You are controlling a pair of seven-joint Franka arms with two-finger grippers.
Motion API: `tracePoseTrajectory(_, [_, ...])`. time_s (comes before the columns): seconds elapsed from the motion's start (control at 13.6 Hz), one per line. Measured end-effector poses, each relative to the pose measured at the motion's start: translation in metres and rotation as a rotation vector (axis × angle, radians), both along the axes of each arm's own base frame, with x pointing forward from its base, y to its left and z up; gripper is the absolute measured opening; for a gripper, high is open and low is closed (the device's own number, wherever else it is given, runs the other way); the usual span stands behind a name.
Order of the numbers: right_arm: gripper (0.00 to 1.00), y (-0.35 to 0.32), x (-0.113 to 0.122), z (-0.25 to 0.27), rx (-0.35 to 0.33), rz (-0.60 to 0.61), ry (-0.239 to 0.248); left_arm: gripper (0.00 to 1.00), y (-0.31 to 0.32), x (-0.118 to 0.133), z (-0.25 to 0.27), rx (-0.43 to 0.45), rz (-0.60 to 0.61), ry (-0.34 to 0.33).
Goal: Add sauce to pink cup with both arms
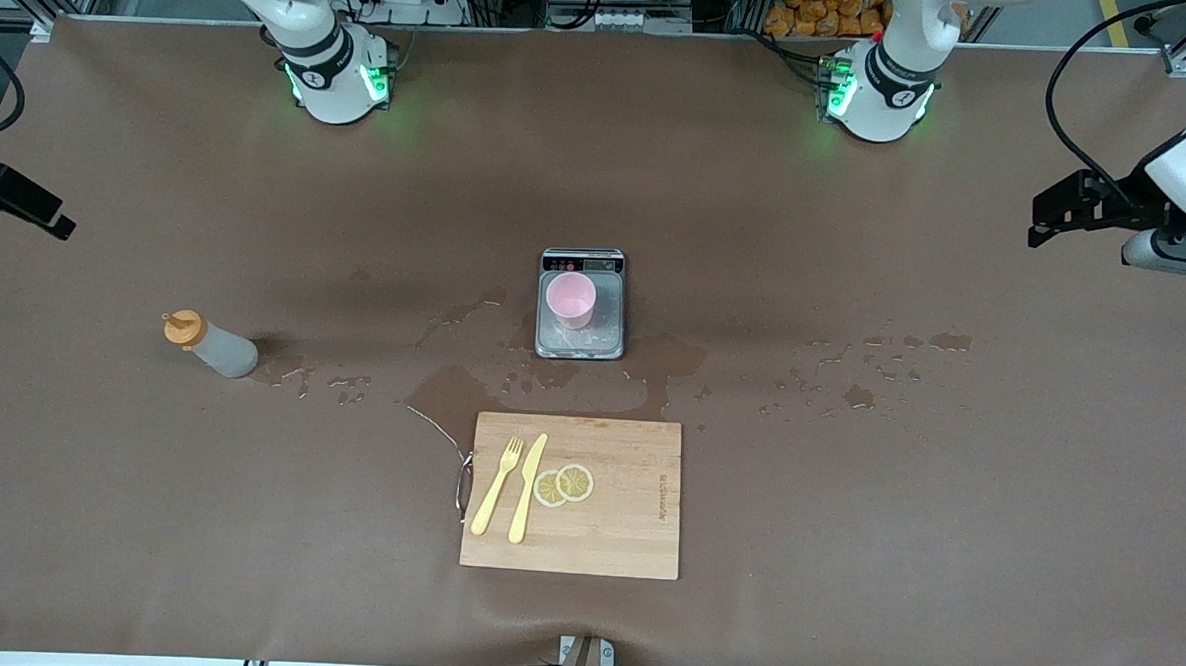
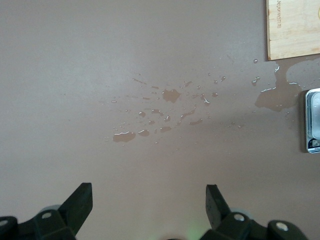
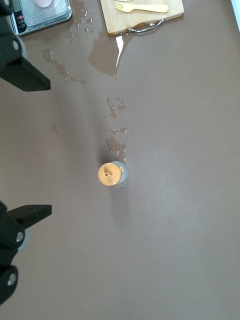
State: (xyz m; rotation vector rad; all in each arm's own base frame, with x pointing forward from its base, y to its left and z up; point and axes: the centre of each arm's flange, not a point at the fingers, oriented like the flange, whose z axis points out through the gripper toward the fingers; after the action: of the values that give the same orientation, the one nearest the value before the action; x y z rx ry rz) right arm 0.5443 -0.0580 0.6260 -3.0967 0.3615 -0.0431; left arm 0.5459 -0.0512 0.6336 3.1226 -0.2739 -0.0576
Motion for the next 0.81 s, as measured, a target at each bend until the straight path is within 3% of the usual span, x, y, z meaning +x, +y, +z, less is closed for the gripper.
tracePoseTrajectory(0.81, [1.0,0.0087,0.0014,-0.0022,-0.002,0.012,0.003,1.0,0.0,0.0,0.0,0.0,0.0,0.0])
